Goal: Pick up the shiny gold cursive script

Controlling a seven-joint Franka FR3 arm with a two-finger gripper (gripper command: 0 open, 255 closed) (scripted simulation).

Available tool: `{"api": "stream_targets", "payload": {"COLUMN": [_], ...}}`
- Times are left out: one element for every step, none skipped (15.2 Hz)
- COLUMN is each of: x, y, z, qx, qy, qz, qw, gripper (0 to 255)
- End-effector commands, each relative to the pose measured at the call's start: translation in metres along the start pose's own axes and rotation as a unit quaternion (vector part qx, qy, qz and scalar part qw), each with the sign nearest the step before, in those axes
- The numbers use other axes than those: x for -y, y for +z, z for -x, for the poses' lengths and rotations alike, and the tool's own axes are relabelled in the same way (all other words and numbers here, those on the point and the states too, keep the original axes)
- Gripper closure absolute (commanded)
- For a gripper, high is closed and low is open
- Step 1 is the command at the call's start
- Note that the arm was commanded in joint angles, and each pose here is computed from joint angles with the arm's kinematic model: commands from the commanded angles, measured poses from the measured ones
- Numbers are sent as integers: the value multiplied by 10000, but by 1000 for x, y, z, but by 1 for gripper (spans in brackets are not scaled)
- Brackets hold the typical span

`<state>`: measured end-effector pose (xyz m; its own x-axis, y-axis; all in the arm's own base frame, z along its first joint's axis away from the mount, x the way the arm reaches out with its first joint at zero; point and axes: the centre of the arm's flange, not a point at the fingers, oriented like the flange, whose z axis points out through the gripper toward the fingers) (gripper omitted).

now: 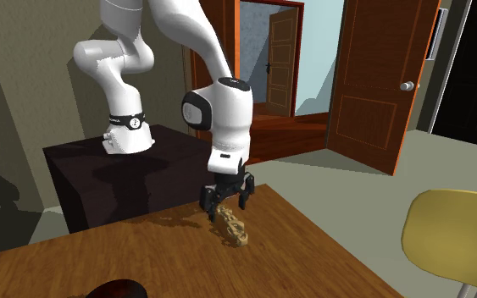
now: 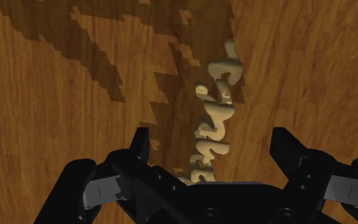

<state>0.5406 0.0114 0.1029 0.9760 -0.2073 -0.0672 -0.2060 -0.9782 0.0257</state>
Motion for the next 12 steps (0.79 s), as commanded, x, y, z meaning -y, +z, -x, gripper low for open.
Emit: {"api": "stream_targets", "payload": {"x": [1, 1, 1, 1, 1, 1, 1, 1, 1, 1, 1, 1], "y": [6, 6, 6, 6, 6, 6, 6, 6, 6, 6, 6, 6], "z": [0, 0, 0, 1, 1, 1, 1, 1, 1, 1, 1, 0], "qx": [-1, -1, -1, -1, -1, -1, -1, -1, -1, -1, -1, -1], "qy": [0, 0, 1, 0, 0, 0, 0, 0, 0, 0, 0, 0], "qz": [0, 0, 0, 0, 0, 0, 0, 0, 0, 0, 0, 0], "qw": [10000, 10000, 10000, 10000, 10000, 10000, 10000, 10000, 10000, 10000, 10000, 10000], "gripper": [0, 0, 255, 255, 255, 255, 255, 255, 255, 255, 255, 255]}}
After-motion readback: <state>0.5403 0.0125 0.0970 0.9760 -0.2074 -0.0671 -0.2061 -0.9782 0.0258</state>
